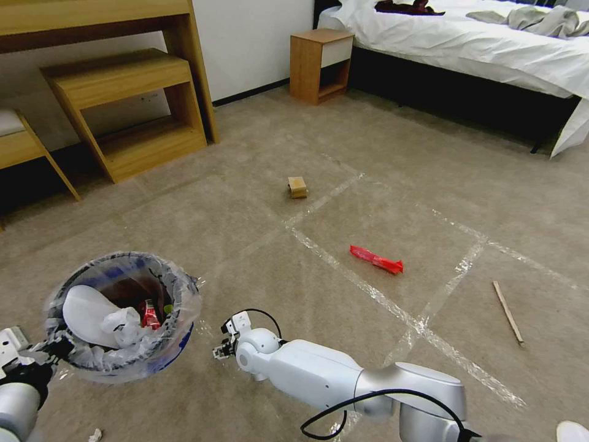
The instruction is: Pick up the trash bin and place the garbage on the floor into it.
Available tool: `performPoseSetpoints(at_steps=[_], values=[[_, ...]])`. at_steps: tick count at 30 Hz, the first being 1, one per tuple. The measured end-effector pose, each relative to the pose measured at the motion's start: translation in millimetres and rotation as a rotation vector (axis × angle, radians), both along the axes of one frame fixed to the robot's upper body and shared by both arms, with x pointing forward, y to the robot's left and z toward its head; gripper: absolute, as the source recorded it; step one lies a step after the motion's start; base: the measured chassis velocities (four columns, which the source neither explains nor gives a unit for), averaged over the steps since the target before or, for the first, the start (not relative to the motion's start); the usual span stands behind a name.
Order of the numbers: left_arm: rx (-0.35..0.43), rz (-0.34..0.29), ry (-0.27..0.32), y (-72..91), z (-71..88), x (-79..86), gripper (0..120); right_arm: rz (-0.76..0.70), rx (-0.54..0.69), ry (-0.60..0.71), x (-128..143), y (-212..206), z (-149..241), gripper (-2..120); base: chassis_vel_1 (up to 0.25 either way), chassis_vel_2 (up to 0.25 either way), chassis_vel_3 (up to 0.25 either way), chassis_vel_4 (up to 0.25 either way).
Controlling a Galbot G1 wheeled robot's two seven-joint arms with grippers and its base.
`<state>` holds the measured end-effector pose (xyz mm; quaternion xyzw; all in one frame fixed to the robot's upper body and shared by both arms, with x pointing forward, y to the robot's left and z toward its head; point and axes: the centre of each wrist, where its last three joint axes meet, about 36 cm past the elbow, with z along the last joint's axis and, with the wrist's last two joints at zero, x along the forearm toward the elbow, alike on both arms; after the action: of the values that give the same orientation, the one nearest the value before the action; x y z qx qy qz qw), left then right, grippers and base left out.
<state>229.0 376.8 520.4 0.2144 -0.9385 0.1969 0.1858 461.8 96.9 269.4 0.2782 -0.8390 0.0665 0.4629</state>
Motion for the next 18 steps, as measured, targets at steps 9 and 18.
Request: performPoseSetpoints(at_steps=[9,18], values=[[0.0,0.001,0.002,-1.0,-0.4,-0.8,0,0.023,0.001,-0.009,-5.1,0.8,-3.8,88,0.0,0.0,0.0,0.0],[0.002,0.0,0.004,-2.4,1.0,-2.9,0,0.035,-0.007,-0.017,-3.9,-3.8,-11.6,90,0.0,0.0,0.0,0.0]])
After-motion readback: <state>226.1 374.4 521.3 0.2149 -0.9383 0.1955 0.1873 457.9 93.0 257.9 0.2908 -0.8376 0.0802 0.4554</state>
